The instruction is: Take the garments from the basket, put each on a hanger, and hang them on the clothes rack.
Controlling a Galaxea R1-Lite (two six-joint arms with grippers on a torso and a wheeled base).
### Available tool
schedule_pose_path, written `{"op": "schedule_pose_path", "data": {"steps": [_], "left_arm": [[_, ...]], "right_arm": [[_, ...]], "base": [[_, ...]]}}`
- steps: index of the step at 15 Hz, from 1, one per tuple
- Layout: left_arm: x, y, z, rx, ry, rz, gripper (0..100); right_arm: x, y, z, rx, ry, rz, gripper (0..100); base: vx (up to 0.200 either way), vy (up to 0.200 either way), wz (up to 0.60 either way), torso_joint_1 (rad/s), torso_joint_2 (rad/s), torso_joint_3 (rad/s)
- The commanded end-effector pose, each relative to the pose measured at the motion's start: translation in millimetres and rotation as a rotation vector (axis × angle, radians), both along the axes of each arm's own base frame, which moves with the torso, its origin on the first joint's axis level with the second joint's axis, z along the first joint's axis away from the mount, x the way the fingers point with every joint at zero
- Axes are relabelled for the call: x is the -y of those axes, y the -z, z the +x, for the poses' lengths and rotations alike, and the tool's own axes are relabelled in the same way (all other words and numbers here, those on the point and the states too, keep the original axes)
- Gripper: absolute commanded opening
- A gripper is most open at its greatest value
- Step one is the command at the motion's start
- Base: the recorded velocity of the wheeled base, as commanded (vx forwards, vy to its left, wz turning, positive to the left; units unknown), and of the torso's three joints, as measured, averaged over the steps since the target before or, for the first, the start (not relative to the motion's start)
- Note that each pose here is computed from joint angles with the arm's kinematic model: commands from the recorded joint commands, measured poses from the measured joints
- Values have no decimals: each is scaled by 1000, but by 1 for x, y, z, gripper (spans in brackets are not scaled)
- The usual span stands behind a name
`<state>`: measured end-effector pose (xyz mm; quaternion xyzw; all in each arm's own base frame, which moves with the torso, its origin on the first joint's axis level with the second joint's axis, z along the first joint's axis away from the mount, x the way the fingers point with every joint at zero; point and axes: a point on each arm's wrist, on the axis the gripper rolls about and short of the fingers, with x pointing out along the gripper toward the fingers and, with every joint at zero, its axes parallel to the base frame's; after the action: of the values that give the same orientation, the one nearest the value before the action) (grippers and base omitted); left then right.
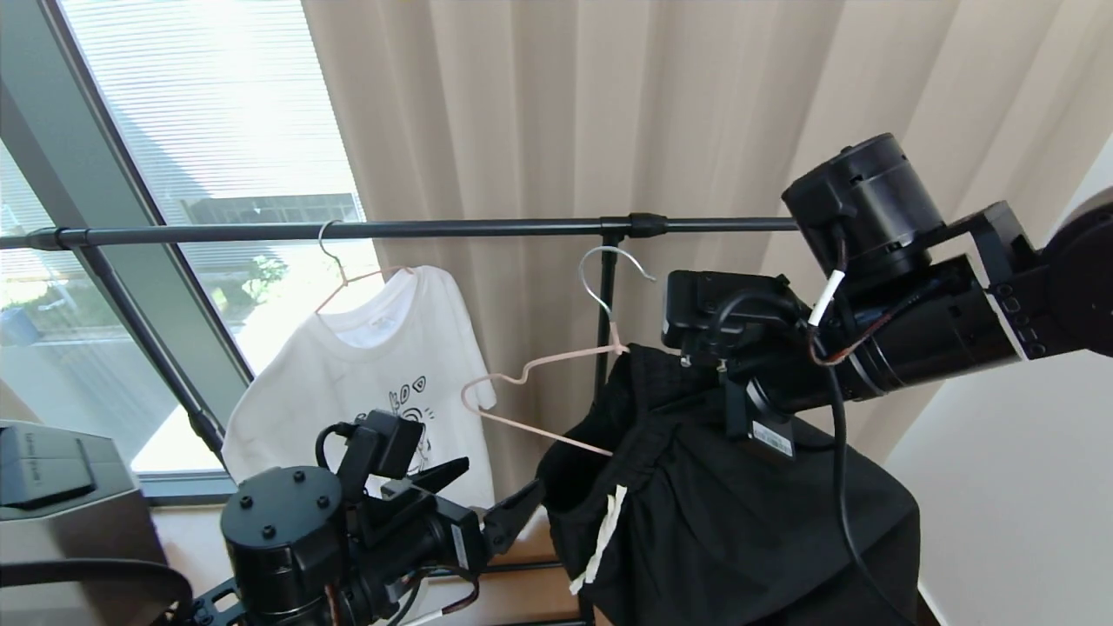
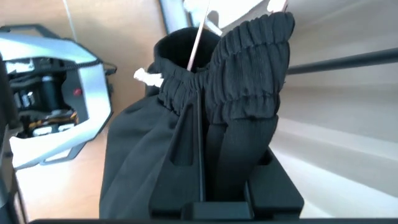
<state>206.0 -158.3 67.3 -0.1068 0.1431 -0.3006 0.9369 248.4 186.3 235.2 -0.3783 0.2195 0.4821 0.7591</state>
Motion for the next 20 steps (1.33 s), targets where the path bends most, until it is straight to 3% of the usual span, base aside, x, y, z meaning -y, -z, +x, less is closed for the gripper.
{"op": "schedule_pose_path", "data": {"steps": [1, 5, 7, 10, 15, 20], "left_arm": [[12, 27, 14, -88, -32, 3, 100], [12, 25, 18, -122, -51, -68, 100], [14, 25, 21, -129, -58, -96, 100], [14, 26, 21, -140, -60, -97, 100], [18, 29, 26, -143, -61, -112, 100], [24, 35, 30, -146, -55, -105, 100]], "right_arm": [[23, 8, -19, 51, 14, 55, 0], [48, 23, -34, 102, 33, 145, 0], [50, 33, -37, 126, 35, 192, 0], [49, 37, -36, 163, 38, 224, 0], [45, 40, -43, 145, 16, 227, 0], [34, 32, -60, 102, -7, 296, 0]], "base": [[0, 0, 0, 0, 0, 0], [0, 0, 0, 0, 0, 0], [0, 0, 0, 0, 0, 0], [0, 0, 0, 0, 0, 0], [0, 0, 0, 0, 0, 0], [0, 0, 0, 0, 0, 0]]}}
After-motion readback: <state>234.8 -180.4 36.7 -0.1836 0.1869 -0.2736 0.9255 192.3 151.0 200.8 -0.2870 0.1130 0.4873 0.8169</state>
